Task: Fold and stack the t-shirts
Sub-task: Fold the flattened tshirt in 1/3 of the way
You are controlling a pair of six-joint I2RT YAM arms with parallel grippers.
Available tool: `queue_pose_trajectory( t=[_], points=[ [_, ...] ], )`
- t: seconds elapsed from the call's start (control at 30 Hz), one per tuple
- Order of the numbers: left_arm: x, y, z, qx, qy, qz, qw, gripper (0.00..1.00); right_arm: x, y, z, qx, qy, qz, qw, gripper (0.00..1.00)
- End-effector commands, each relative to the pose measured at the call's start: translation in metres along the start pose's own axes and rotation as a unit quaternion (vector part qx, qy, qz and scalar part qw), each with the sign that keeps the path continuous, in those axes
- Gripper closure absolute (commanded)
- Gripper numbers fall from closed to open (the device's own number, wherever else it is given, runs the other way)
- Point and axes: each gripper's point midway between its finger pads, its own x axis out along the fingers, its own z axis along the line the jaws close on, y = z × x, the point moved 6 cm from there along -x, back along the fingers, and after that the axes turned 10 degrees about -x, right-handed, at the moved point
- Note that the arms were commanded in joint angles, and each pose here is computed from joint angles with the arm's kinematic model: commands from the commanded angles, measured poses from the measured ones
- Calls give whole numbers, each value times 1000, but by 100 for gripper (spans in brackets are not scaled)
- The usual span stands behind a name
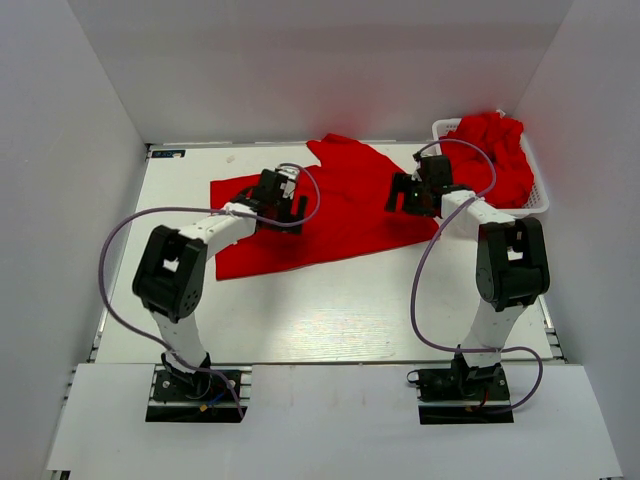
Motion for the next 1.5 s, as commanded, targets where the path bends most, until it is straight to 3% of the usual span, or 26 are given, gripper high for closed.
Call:
queue_pose_trajectory(
  t=[0.0, 0.03, 0.17, 0.27, 0.9, 1.17, 1.47],
  points=[
    [-33, -24, 7, 55, -18, -88, 994, 0, -10, -4, -1, -10, 2, -14, 1000, 10],
    [-31, -21, 7, 106, -15, -84, 991, 0, -8, -3, 1, -11, -1, -13, 1000, 10],
    [-31, -6, 0, 199, 55, -53, 977, 0, -8, -3, 0, -14, -2, -11, 1000, 10],
    [-31, 1, 2, 227, 79, -42, 970, 0, -6, -3, 0, -15, -3, -10, 1000, 10],
    [11, 11, 20, 245, 28, -12, 969, 0, -3, -2, -3, -14, 1, 3, 1000, 10],
    [11, -16, 32, 208, -63, -85, 972, 0, -1, 0, -4, -14, 4, 7, 1000, 10],
    [38, -28, 47, 194, -105, -66, 973, 0, -1, -1, -3, -14, 5, 6, 1000, 10]
  ],
)
